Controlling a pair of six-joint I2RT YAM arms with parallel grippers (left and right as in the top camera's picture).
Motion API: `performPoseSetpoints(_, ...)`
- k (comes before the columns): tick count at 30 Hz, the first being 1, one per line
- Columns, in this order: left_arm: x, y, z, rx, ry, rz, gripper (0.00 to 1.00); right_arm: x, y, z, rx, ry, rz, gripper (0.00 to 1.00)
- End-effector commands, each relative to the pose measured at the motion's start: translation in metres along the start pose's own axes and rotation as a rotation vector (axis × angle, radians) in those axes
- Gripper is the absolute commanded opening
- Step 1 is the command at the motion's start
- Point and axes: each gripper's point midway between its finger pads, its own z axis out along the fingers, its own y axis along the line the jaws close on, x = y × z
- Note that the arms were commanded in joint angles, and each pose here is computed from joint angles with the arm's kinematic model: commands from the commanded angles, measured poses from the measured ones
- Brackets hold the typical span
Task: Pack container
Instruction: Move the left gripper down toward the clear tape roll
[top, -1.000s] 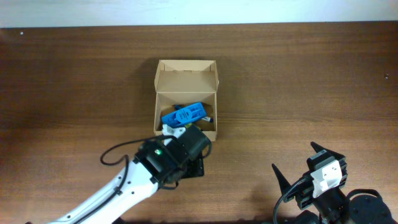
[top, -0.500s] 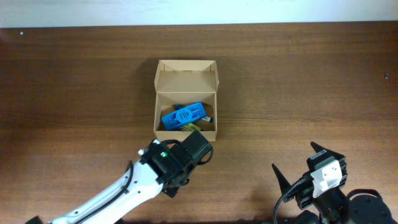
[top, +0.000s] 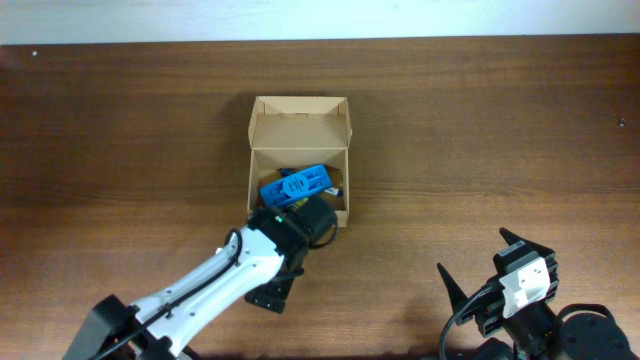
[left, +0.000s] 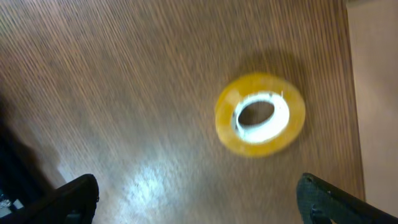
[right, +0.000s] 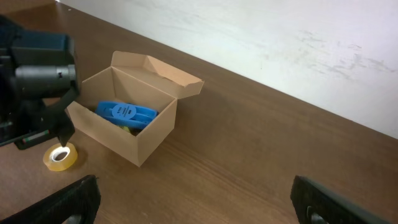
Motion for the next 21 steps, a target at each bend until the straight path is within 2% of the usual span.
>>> performPoseSetpoints(1,-0.009,0.004,0.008,-0.048,-0.004,-0.06,1.0,0.001,-0.003,0.0,0.019,-0.001,0.012,0.99)
performPoseSetpoints(10,-0.007,0.01,0.023,-0.125,0.0,-0.069,0.95,0.001,-0.003,0.0,0.019,-0.001,0.012,0.99)
performPoseSetpoints(14,-0.005,0.012,0.027,-0.151,0.004,-0.068,0.84,0.001,-0.003,0.0,0.019,-0.001,0.012,0.99)
performPoseSetpoints(21,-0.004,0.016,0.036,-0.191,-0.004,-0.066,0.83,0.001,-0.003,0.0,0.019,-0.001,0.012,0.99)
